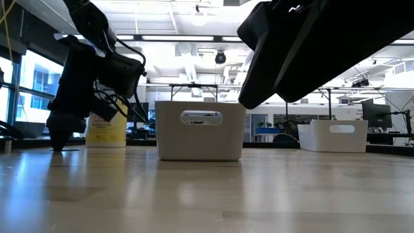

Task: Pick & Place First Aid Supplies
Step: Put the blue pad into the middle gray bin

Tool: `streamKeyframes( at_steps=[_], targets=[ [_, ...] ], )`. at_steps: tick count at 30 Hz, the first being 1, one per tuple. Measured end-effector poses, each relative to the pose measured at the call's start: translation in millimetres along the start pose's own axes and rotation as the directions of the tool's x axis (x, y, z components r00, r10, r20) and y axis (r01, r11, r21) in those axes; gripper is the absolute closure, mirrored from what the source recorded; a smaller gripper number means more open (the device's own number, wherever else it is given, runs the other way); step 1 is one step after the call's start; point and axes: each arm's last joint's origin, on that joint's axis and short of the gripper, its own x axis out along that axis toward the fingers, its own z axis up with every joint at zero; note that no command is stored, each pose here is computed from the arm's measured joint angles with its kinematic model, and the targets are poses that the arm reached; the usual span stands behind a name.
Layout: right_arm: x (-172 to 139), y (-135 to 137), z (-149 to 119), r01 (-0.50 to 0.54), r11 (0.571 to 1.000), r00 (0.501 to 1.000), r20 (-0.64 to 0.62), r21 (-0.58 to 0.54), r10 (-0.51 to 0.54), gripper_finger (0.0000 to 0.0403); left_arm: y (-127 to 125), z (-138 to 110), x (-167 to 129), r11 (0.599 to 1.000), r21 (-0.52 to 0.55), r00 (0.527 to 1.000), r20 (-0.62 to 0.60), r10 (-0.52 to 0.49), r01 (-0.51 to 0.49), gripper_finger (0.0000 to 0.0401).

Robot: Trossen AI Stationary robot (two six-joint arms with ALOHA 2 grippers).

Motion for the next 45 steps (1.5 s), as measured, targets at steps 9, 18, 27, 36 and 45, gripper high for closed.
streamKeyframes(
  at_steps=[9,18,27,36,45],
  targets=[
    [0,0,0,0.000,1.000,1.000,-0.003,0.000,0.000,0.0208,15,3,16,0.996,-0.059,0.997,-0.040,-0.065,0.062,0.0286],
    [0,1,-1,-0.006,1.000,1.000,-0.005,0.000,0.006,0.0208,17,6,18,0.992,-0.056,0.992,-0.041,-0.116,0.113,0.0359],
    [0,1,-1,-0.008,1.000,1.000,-0.008,0.005,0.008,0.0208,17,6,16,0.992,-0.056,0.992,-0.035,-0.118,0.116,0.0398],
    [0,1,-1,-0.008,1.000,1.000,-0.008,0.012,0.008,0.0208,17,7,-23,0.975,-0.059,0.969,0.137,-0.203,0.213,0.0401],
    [-5,1,-2,0.050,0.999,0.999,-0.006,0.004,-0.050,0.0208,0,-8,-62,0.950,0.005,0.916,0.264,-0.303,0.313,0.0401]
  ],
)
